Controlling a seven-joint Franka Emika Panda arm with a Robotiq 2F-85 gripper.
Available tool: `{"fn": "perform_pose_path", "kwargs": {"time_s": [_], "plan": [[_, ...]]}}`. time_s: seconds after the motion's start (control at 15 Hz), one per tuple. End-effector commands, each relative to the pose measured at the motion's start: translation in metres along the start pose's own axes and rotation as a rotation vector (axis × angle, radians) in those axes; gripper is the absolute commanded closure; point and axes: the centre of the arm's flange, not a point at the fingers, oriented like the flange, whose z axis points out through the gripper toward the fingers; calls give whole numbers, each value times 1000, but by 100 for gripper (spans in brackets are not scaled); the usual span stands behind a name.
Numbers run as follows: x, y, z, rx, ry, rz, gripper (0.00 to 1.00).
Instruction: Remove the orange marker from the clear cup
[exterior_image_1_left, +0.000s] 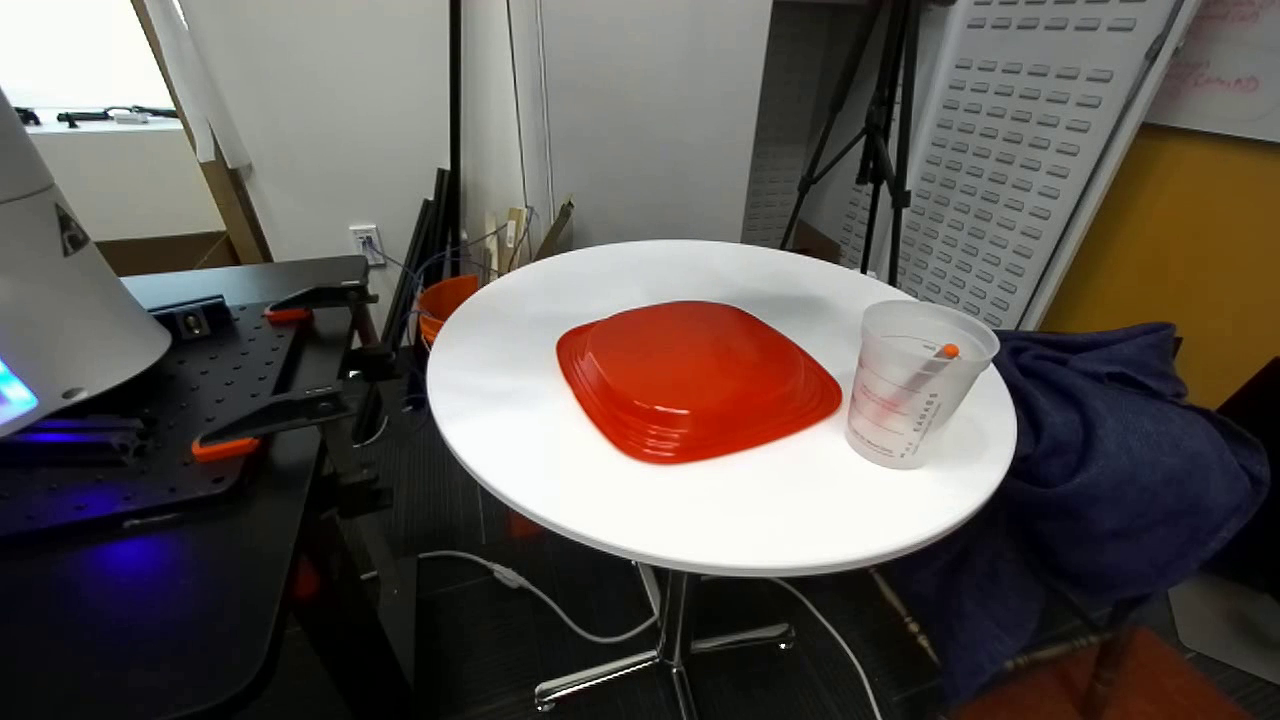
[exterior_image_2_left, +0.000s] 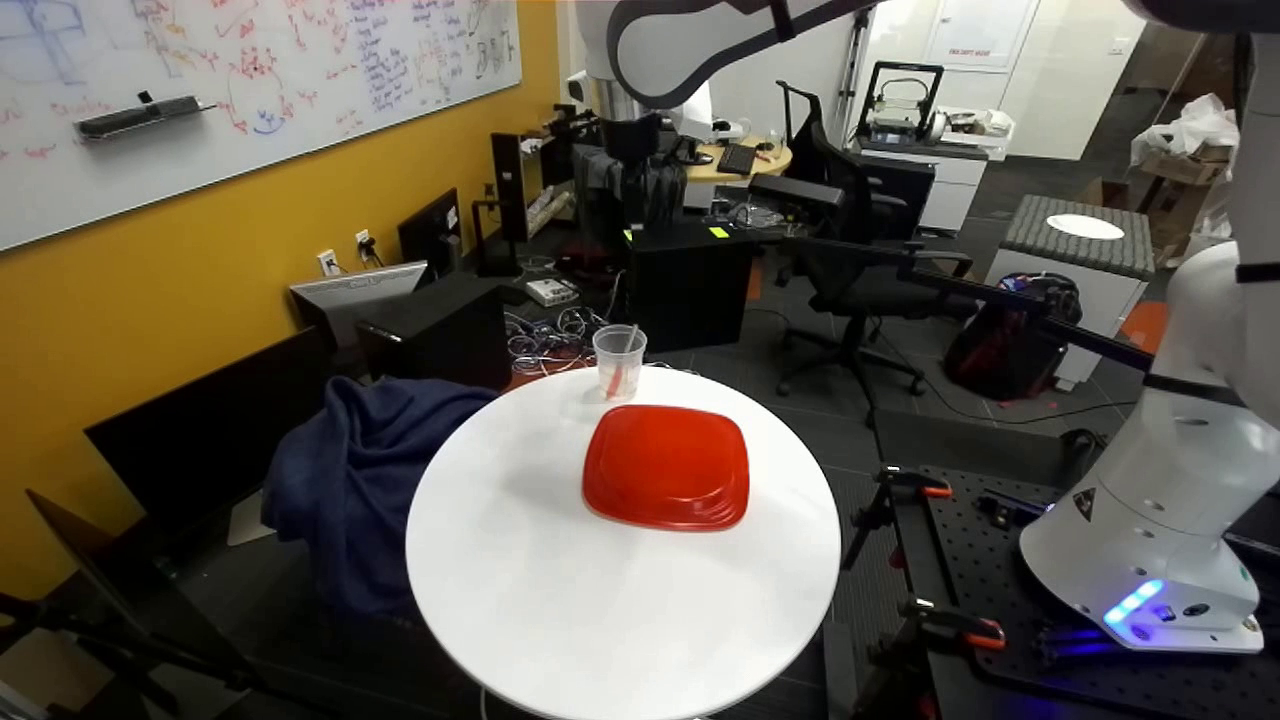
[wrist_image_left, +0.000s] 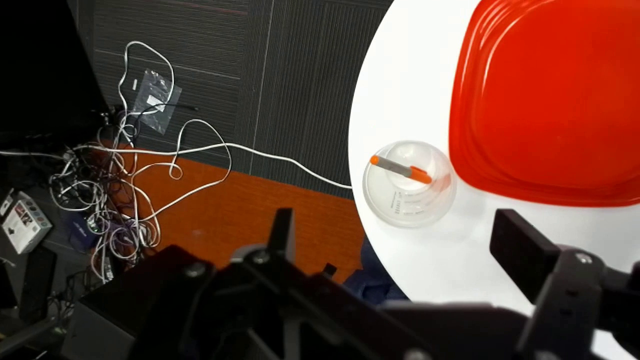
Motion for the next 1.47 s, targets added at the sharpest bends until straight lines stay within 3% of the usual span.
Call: {"fn": "perform_pose_path", "kwargs": {"time_s": [0.0, 1.4], "plan": [[17, -7, 8, 10, -43, -51, 0], [28, -26, 87, 76, -140, -176, 0]]}}
